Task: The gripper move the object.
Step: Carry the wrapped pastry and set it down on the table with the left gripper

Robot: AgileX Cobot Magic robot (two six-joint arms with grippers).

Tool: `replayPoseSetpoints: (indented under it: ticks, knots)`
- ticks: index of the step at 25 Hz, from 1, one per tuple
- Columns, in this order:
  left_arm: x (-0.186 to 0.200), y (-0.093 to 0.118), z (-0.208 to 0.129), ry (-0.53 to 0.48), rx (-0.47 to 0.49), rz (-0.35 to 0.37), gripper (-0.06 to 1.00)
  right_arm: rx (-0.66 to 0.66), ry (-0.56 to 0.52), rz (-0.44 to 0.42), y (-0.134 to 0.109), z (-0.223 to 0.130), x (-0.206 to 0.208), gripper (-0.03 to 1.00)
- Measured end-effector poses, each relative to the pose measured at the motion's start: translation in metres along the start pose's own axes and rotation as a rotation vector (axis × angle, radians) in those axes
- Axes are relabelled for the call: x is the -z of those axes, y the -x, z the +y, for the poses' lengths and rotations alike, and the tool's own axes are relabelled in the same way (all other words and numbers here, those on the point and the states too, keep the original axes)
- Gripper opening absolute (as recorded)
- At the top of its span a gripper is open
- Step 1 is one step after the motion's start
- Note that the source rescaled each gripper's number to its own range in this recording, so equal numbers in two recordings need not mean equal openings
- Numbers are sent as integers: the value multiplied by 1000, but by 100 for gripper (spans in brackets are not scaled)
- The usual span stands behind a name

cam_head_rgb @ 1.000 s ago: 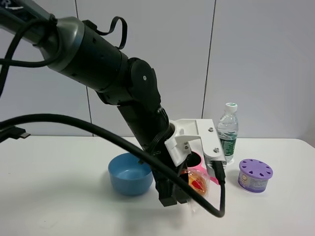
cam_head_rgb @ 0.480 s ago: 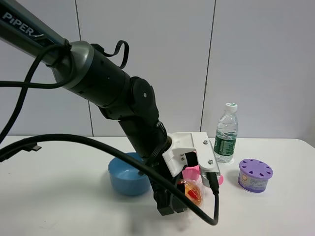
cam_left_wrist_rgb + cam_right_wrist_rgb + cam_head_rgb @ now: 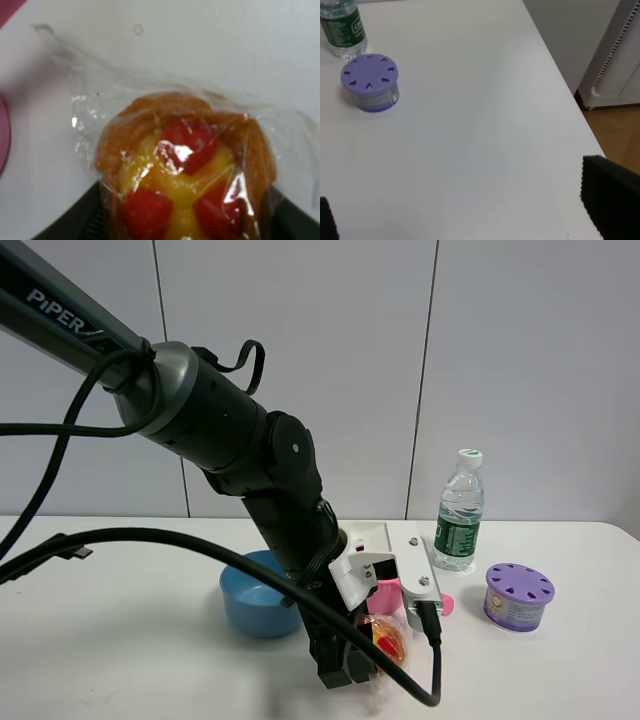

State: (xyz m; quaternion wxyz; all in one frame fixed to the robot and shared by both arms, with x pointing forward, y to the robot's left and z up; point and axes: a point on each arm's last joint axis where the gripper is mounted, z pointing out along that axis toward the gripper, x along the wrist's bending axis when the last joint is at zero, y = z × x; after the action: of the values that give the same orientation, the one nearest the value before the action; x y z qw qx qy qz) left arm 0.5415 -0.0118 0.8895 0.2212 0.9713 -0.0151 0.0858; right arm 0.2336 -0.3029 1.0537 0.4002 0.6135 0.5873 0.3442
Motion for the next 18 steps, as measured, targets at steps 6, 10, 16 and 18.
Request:
replayPoseSetpoints:
  ticks: [6,10,16,18]
  knots:
    - [-3,-2,0,12,5,23,2,0,0,0,0,0,0,100]
    - [-11,0,-4,2,17,12,2,0,0,0,0,0,0,100]
    - [-12,0,-4,1,22,9,2,0,0,0,0,0,0,100]
    - [-12,0,-4,2,24,8,2,0,0,0,0,0,0,100]
